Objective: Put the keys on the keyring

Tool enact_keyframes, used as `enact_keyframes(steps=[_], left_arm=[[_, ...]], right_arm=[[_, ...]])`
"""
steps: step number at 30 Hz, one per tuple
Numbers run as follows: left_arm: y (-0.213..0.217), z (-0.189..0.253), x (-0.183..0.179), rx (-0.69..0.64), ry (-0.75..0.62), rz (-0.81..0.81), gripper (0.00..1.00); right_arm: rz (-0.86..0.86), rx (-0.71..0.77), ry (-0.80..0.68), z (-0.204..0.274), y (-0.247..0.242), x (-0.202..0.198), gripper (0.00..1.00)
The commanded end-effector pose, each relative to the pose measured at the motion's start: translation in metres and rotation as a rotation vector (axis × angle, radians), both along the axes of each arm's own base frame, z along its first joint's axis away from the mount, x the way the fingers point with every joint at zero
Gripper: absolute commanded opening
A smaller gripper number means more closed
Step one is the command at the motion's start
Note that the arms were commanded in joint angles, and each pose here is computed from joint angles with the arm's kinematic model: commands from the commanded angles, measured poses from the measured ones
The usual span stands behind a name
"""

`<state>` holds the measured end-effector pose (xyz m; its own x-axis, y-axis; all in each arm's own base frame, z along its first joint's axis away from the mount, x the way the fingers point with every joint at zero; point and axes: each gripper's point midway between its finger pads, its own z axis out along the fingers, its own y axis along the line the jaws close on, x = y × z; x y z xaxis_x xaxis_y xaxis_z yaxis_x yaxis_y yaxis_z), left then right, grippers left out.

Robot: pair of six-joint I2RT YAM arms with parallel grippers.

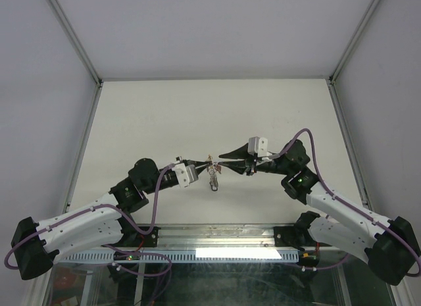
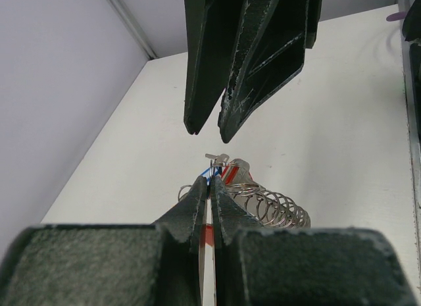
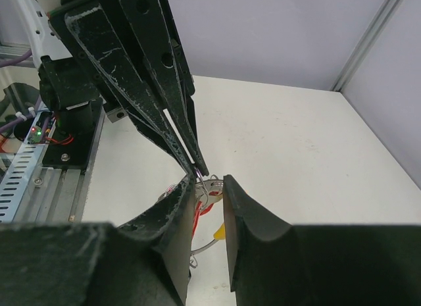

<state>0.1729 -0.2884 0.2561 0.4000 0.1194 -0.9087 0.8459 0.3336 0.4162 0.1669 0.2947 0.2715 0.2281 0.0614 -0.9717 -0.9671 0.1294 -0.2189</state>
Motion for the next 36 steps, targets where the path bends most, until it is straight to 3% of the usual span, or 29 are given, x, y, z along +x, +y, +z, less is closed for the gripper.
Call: enact_keyframes(steps=[1,36], left_arm=[[0.001,0.048,-0.002,-0.125,-0.082,-0.016,0.00],[0.001,0.047,-0.001,-0.123,-0.080,-0.016,0.00]], right_arm=[[-0.021,0.022,-0.033,0.010,0.000,0.004,0.26],[-0.018,-0.020,0.010,-0.021,0.013,0.008,0.26]])
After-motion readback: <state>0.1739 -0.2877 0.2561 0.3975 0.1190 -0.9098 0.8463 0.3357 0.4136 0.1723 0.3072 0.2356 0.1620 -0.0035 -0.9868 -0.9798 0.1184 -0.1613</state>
